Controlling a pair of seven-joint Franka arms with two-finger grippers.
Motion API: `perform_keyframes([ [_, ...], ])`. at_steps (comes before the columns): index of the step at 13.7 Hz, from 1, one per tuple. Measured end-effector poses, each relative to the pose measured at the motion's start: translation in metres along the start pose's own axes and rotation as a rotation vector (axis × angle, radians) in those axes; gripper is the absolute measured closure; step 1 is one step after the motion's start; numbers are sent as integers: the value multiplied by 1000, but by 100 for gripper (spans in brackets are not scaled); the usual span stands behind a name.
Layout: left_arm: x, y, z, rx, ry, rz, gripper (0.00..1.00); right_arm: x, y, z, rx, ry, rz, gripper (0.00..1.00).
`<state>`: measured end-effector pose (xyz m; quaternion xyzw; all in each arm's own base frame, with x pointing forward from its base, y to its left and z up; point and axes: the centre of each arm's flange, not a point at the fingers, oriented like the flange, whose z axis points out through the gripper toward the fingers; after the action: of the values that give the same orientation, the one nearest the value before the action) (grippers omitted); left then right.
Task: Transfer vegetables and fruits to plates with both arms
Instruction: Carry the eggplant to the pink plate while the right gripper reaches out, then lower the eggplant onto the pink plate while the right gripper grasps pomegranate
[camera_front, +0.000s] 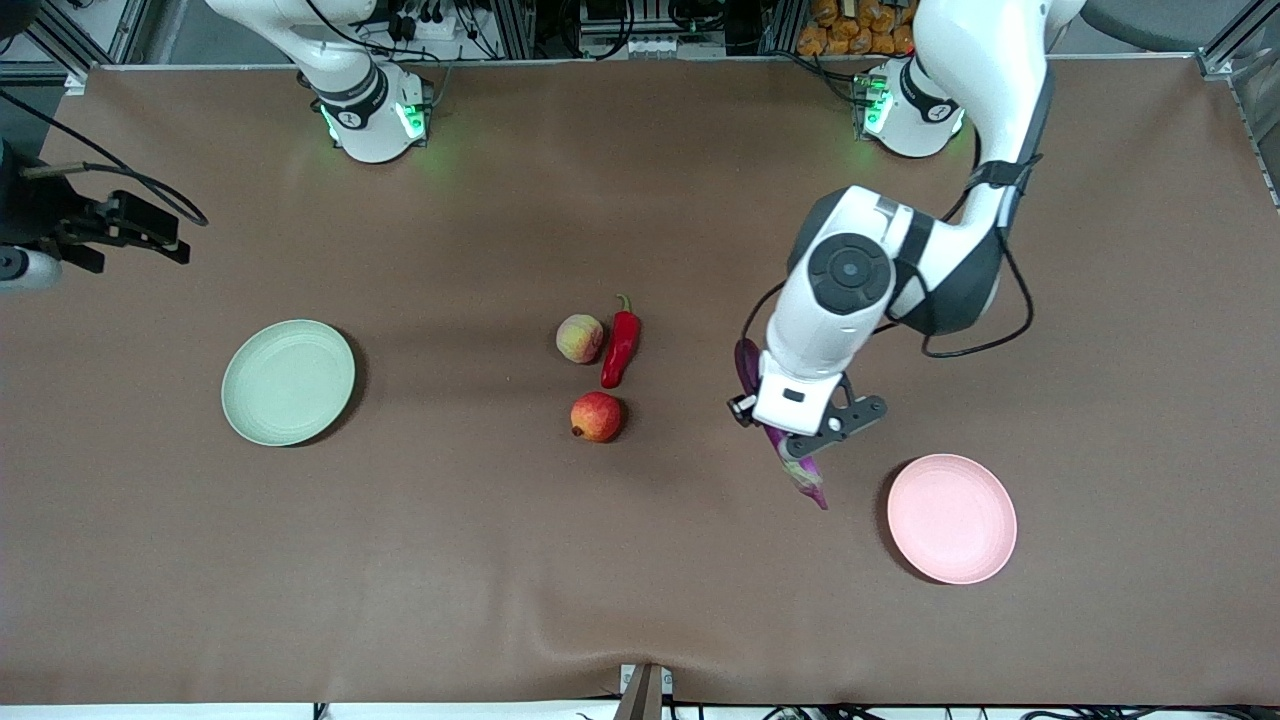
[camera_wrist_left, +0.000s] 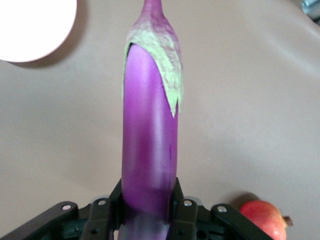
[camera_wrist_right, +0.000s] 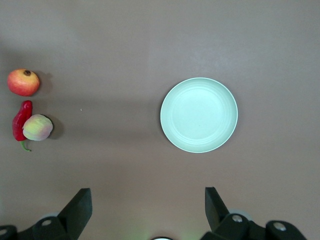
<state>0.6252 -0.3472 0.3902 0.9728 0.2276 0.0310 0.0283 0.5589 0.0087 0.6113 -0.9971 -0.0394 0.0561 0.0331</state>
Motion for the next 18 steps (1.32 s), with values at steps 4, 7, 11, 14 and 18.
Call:
perform_keyframes([
  [4, 31, -28, 9, 25, -13, 23, 63, 70, -7, 91, 11, -42, -25, 0],
  [7, 82, -64, 28, 18, 6, 11, 63, 106, -49, 131, 5, 16, -80, 0],
  [11, 176, -140, 76, -22, 88, 62, 63, 117, -107, 155, 12, 37, 36, 0],
  [14, 224, -198, 125, -31, 143, 87, 63, 120, -161, 172, 35, 59, 174, 0],
  [18, 244, -233, 163, -16, 141, 93, 63, 125, -219, 222, 137, 3, 314, 0],
])
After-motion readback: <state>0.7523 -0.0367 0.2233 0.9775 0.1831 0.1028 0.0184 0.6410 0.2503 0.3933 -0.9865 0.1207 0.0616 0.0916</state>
